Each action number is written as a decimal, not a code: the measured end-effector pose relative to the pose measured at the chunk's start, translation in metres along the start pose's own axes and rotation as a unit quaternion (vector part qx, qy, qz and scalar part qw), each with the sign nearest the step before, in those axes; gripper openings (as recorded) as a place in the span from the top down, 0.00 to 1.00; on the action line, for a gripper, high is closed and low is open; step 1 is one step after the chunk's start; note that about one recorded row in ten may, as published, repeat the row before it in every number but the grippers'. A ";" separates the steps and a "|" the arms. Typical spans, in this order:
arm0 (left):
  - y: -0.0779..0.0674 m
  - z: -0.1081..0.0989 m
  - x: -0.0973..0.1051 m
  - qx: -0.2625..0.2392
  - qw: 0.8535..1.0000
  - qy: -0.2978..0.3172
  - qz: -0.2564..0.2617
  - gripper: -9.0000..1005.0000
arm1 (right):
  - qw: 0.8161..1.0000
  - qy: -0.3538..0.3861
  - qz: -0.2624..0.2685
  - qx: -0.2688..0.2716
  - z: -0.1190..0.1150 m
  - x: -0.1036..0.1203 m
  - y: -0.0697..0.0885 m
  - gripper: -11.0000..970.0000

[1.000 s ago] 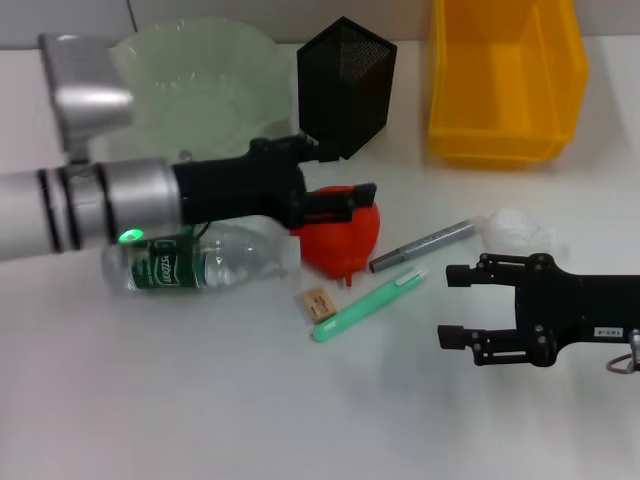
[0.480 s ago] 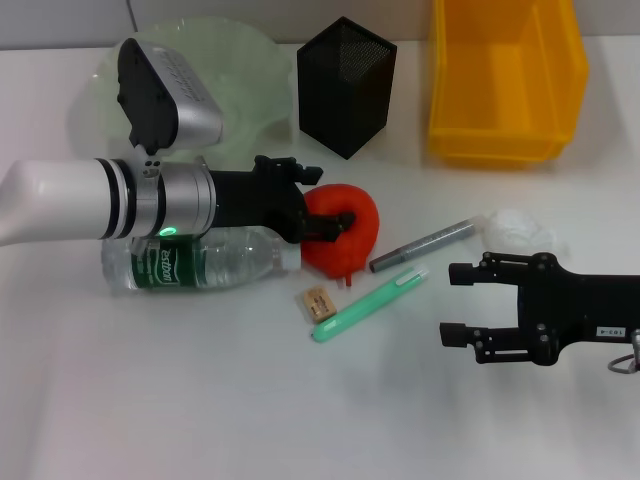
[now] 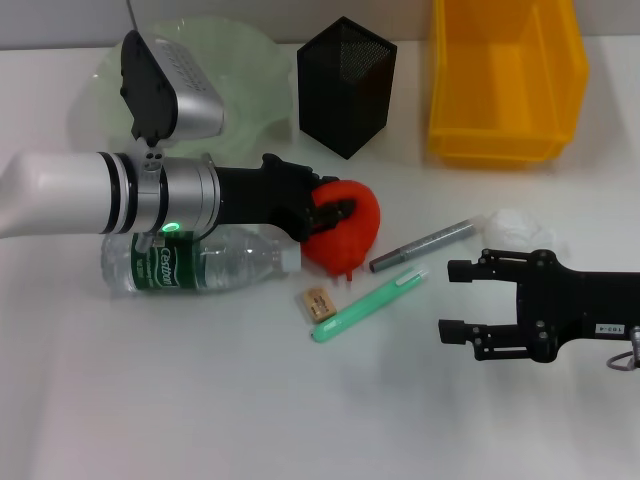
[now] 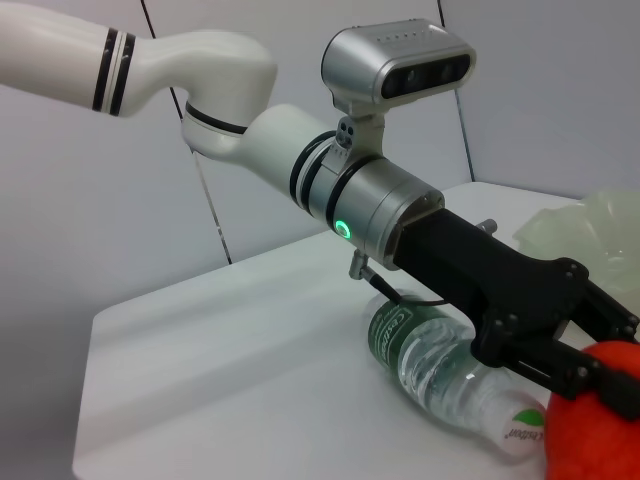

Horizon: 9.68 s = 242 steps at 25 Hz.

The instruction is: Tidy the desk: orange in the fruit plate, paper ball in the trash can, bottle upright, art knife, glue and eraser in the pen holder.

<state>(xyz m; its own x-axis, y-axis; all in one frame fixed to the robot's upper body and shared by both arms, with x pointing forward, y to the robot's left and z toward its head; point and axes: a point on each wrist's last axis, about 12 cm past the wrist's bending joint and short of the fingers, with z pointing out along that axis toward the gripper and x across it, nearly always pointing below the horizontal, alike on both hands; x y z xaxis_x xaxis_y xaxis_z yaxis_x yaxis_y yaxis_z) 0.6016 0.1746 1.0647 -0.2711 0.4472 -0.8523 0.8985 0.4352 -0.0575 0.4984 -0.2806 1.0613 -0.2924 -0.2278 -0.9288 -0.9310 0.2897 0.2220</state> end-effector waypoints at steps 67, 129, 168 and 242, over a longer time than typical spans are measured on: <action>-0.067 -0.089 0.064 0.147 0.970 -0.191 -0.030 0.14 | 0.983 0.107 0.134 0.058 -0.065 -0.119 -0.025 0.20; -0.063 -0.080 0.058 0.134 0.972 -0.191 -0.026 0.14 | 0.909 0.189 0.036 0.370 0.017 -0.195 -0.111 0.42; -0.002 -0.064 -0.038 0.091 0.985 0.138 0.051 0.15 | 0.998 0.049 0.038 0.022 -0.024 -0.002 -0.013 0.19; 0.022 -0.183 0.028 -0.072 0.987 -0.143 -0.021 0.55 | 0.999 0.026 0.031 0.036 -0.023 -0.012 -0.018 0.26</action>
<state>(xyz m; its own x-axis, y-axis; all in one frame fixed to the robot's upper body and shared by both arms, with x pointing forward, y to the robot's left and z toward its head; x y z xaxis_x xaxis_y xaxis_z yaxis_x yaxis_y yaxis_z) 0.5508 0.3399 1.1348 -0.1798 0.1959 -0.9640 0.8242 0.5650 -0.0389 0.5141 -0.3048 1.0757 -0.3623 -0.2550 -0.8965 -0.8929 0.3710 0.2553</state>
